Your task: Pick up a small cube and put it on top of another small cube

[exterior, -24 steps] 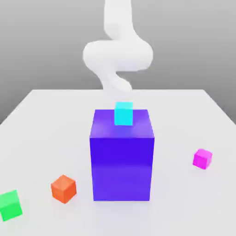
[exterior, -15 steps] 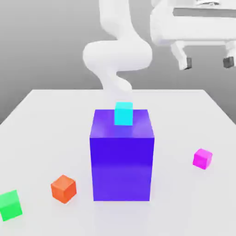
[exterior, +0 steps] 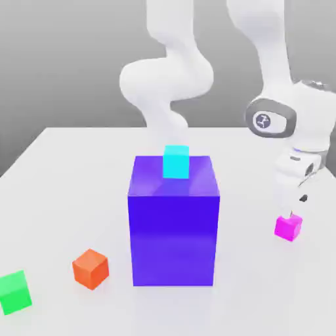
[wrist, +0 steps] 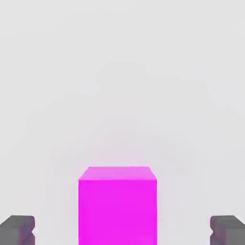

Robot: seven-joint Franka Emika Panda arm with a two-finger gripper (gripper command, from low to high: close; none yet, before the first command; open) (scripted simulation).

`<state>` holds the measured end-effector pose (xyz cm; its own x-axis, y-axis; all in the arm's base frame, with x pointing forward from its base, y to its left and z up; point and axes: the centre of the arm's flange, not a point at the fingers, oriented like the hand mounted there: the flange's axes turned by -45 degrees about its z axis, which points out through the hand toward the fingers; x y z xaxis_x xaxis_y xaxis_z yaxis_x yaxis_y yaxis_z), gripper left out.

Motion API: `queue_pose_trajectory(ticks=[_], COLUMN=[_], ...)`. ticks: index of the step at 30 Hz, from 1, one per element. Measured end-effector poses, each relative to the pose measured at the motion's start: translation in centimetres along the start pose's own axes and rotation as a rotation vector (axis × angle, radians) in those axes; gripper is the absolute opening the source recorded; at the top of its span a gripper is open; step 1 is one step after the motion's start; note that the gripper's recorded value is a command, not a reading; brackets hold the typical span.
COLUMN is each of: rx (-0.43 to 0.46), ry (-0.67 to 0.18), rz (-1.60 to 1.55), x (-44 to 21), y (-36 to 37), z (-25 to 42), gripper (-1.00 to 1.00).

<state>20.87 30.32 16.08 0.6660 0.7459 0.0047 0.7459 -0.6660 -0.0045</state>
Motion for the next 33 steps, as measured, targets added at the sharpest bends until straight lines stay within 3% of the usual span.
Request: queue_pose_trajectory(ticks=[3, 4, 11, 19, 26, 33], rx=[-0.001, -0.002, -0.002, 0.001, 0.023, 0.027], ry=[-0.003, -0.004, -0.003, 0.012, 0.031, 0.05], rz=[-0.002, -0.003, -0.003, 0.037, 0.512, 0.929], x=[-0.3, -0.3, -0.3, 0.7, 2.7, -5.0], y=[0.0, 0.1, 0.1, 1.3, 21.0, 39.4], z=[2.9, 3.3, 3.2, -3.4, -5.7, -7.6], gripper=[0.0, -1.0, -1.0, -1.0, -1.0, -1.0])
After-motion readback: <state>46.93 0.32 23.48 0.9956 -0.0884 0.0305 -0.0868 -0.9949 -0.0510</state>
